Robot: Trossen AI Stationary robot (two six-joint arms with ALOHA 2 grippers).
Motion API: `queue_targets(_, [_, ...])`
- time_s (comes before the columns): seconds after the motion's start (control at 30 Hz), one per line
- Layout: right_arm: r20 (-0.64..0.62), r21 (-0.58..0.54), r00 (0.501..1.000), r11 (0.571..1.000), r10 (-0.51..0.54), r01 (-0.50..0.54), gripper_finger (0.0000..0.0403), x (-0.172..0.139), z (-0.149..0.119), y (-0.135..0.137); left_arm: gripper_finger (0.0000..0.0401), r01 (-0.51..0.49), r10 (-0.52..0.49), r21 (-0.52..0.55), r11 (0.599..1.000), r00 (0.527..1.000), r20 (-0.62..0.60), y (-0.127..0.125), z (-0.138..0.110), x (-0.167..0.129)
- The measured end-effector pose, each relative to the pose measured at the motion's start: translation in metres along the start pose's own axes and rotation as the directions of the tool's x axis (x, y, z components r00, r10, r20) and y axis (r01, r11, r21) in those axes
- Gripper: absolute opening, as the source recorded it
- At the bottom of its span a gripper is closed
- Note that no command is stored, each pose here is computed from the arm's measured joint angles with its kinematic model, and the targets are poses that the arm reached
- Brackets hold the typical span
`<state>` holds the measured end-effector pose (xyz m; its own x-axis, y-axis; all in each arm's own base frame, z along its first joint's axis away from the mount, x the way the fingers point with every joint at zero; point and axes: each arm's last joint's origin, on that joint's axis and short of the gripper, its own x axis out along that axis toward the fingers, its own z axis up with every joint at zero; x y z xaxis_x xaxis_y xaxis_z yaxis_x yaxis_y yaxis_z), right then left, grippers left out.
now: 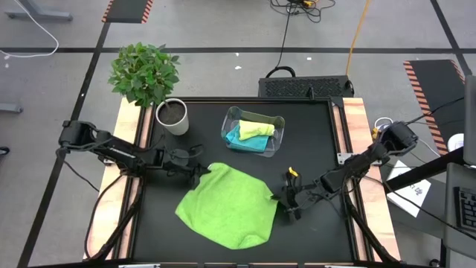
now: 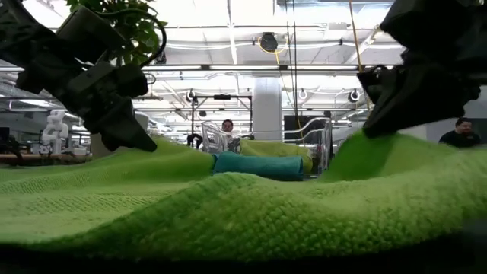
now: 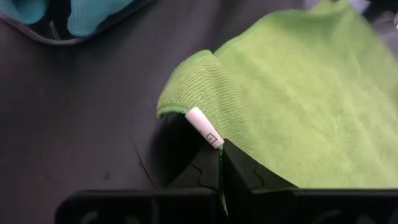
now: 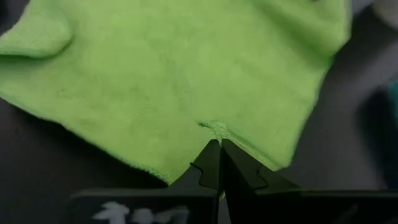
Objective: Fold microfiber towels
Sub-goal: Fold the green towel
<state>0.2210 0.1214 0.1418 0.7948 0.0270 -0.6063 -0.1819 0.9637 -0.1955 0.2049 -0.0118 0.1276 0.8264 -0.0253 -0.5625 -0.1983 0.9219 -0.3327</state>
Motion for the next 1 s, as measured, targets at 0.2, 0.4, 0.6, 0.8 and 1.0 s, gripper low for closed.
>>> queue_targets(0.2, [0.059,-0.044,0.998,0.998,-0.032,0.035,0.0000,-0.024,0.007,0.009,0.0003,-0.092,0.091,0.042,0.995,0.996,0.020,-0.010,-0.006,-0.004])
queue_targets(0.4, [0.090,-0.022,0.995,0.999,0.037,-0.036,0.0000,-0.041,0.009,0.023,0.0003,-0.123,0.120,0.053,0.991,0.991,0.056,-0.024,-0.010,-0.016])
queue_targets(0.6, [0.030,0.024,0.997,0.998,0.065,-0.066,0.0000,-0.046,-0.001,0.032,0.0002,-0.165,0.163,0.038,0.985,0.985,0.064,-0.034,-0.019,-0.027])
queue_targets(0.8, [0.036,-0.050,0.995,0.994,0.095,-0.093,0.0000,-0.045,-0.003,0.042,0.0002,-0.165,0.156,0.091,0.982,0.983,0.092,-0.050,-0.030,-0.033])
queue_targets(1.0, [0.127,-0.207,0.981,0.971,0.149,-0.120,0.0000,-0.046,0.003,0.054,0.0002,-0.232,0.208,0.159,0.960,0.966,0.152,-0.058,-0.039,-0.039])
